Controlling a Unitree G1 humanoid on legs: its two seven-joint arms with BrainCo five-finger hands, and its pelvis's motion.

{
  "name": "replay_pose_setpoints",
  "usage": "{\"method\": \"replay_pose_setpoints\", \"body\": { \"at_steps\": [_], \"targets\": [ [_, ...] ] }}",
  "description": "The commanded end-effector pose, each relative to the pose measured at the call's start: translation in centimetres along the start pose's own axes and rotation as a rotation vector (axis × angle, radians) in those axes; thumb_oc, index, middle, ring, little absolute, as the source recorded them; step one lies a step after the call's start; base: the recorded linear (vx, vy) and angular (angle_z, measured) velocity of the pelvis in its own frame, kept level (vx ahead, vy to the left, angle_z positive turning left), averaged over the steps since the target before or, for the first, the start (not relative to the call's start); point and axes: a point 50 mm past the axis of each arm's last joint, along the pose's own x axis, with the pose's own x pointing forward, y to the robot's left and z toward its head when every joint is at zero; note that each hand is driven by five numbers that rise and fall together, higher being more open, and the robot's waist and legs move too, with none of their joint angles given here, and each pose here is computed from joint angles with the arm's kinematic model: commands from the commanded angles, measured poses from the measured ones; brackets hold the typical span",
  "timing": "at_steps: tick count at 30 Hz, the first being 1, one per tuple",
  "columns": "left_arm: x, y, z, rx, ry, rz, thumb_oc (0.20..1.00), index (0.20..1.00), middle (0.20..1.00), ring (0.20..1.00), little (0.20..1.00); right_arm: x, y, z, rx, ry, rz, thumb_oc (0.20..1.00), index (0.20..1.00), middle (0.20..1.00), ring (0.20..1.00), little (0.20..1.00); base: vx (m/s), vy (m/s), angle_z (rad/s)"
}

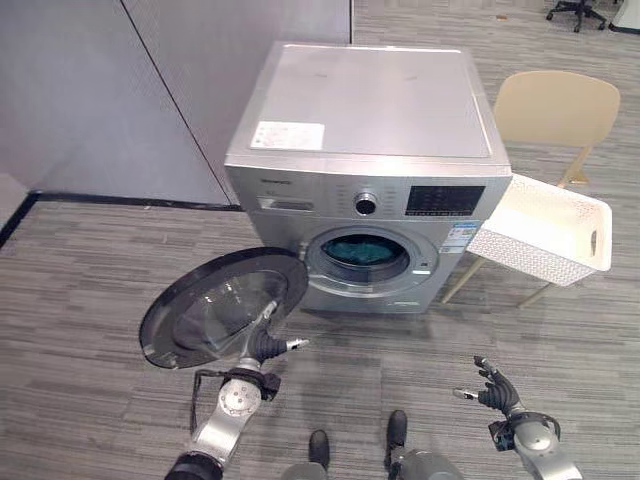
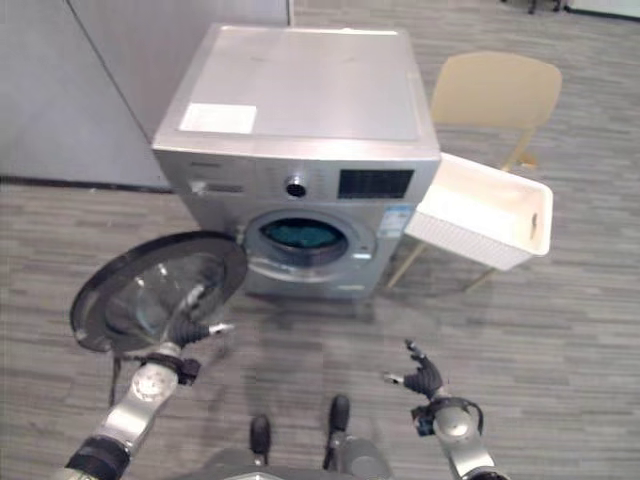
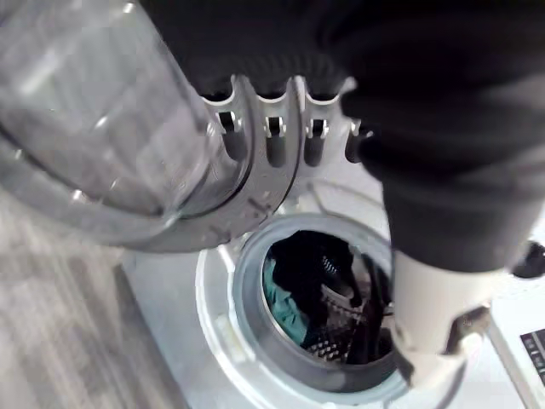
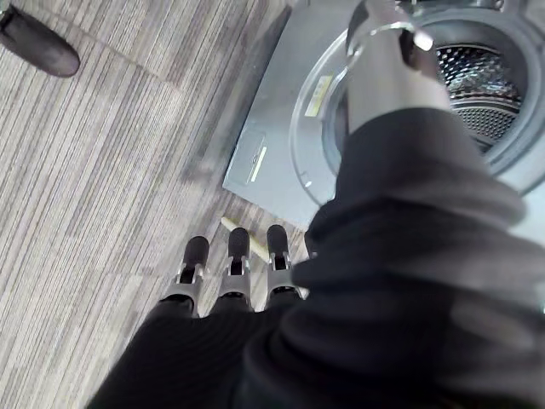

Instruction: Grab the laundry basket,head to the washer,open it,put in the laundry and shut it.

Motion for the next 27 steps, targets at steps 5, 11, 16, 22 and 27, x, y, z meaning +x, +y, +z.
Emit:
{"method": "replay_pose_setpoints", "body": {
  "at_steps": [5,11,16,22,27],
  "targets": [
    [2.6,8.5,3.9,0.232,-0.154,0.34,1.0,1.0,1.0,1.0,1.0,-0.2,0.9,1.4,-0.031,-0.085,0.061,1.0,1.0,1.0,1.0,1.0,0.04,0.1,-0.13],
    [4.2,15.6,4.5,0.342,-0.021,0.552,1.0,1.0,1.0,1.0,1.0,-0.1,0.5,1.9,-0.09,-0.103,0.095,1.0,1.0,1.0,1.0,1.0,-0.02,0.071,-0.12],
    [3.9,18.5,1.8,0.244,0.178,0.575,1.0,1.0,1.0,1.0,1.0,0.3,0.3,2.8,-0.131,-0.125,0.125,1.0,1.0,1.0,1.0,1.0,-0.08,0.047,-0.21],
    [2.9,18.7,-0.9,0.2,0.304,0.536,1.0,1.0,1.0,1.0,1.0,0.8,0.1,4.0,-0.138,-0.161,0.126,1.0,1.0,1.0,1.0,1.0,-0.06,0.013,-0.07],
    [2.4,15.9,-2.8,0.183,0.334,0.454,1.0,1.0,1.0,1.0,1.0,1.0,0.0,4.4,-0.129,-0.179,0.11,1.0,1.0,1.0,1.0,1.0,0.0,0.0,0.0]
  ]
}}
